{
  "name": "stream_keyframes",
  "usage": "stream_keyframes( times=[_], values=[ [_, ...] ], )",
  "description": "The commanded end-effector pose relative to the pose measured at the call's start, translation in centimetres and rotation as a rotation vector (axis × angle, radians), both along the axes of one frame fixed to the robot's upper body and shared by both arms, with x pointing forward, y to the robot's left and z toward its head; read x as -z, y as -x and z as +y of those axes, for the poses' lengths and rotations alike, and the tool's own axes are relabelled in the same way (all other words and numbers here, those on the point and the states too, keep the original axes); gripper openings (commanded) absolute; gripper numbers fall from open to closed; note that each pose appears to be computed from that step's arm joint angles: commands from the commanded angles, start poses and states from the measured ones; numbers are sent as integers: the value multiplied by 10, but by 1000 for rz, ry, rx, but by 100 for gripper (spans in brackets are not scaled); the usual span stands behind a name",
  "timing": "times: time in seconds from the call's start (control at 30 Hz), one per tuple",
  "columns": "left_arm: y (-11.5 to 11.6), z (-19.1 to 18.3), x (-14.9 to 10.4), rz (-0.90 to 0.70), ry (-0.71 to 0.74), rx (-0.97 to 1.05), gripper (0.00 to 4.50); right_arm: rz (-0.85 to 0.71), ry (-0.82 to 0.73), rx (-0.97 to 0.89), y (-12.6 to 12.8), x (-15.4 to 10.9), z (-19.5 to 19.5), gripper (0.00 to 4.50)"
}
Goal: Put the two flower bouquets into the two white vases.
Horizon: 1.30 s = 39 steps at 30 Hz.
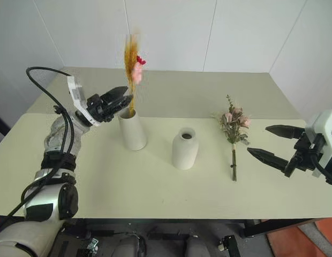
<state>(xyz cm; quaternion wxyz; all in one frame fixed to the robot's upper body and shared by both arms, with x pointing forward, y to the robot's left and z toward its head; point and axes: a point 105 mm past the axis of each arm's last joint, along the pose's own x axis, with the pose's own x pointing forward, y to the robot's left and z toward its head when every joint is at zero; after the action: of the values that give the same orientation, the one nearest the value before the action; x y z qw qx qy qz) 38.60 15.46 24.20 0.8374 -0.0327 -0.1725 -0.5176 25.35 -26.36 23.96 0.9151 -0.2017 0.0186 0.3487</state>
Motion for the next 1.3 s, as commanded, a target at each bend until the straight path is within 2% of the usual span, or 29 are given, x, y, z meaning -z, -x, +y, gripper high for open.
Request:
stream_keyframes(
  times=[0.03, 0.07, 0.17, 0.3, 0.33, 0.4, 0.5, 0.6, 0.7, 0.83, 0.97, 1.1, 1.2, 1.3],
  values=[
    [8, 10, -14, -82, -81, -77, 415, -53, 16, 14, 3, -10, -4, 450],
    [10, 15, -15, -95, -88, -102, 444, -53, 16, 15, 2, -10, -4, 450],
    [21, 32, -23, -135, -94, -162, 444, -42, 13, 45, -2, -10, -5, 450],
    [43, 48, -44, -204, -169, -252, 444, -2, 15, 142, -27, -7, -4, 450],
    [50, 50, -48, -225, -215, -264, 444, 32, 29, 176, -36, -3, -3, 450],
    [63, 50, -47, -241, -364, -255, 444, 138, 157, 282, -56, 14, -5, 450],
    [79, 53, -42, -236, -590, -234, 444, 248, 98, 332, -77, 23, 0, 450],
    [103, 54, -41, -239, -732, -143, 444, 365, 58, 415, -100, 36, 4, 450],
    [127, 52, -47, -248, -747, -31, 444, 449, -14, 473, -118, 42, 7, 450],
    [144, 54, -52, -226, -726, 20, 444, 530, -49, 537, -135, 53, 9, 450],
    [150, 61, -45, -203, -770, 2, 444, 564, -34, 595, -145, 64, 5, 450],
    [155, 61, -50, -215, -701, -4, 444, 600, 12, 613, -150, 75, 5, 450],
    [156, 61, -49, -219, -701, -10, 444, 632, -19, 608, -152, 79, 8, 450],
    [153, 65, -45, -215, -709, -33, 450, 665, -30, 581, -152, 85, 14, 392]
  ],
)
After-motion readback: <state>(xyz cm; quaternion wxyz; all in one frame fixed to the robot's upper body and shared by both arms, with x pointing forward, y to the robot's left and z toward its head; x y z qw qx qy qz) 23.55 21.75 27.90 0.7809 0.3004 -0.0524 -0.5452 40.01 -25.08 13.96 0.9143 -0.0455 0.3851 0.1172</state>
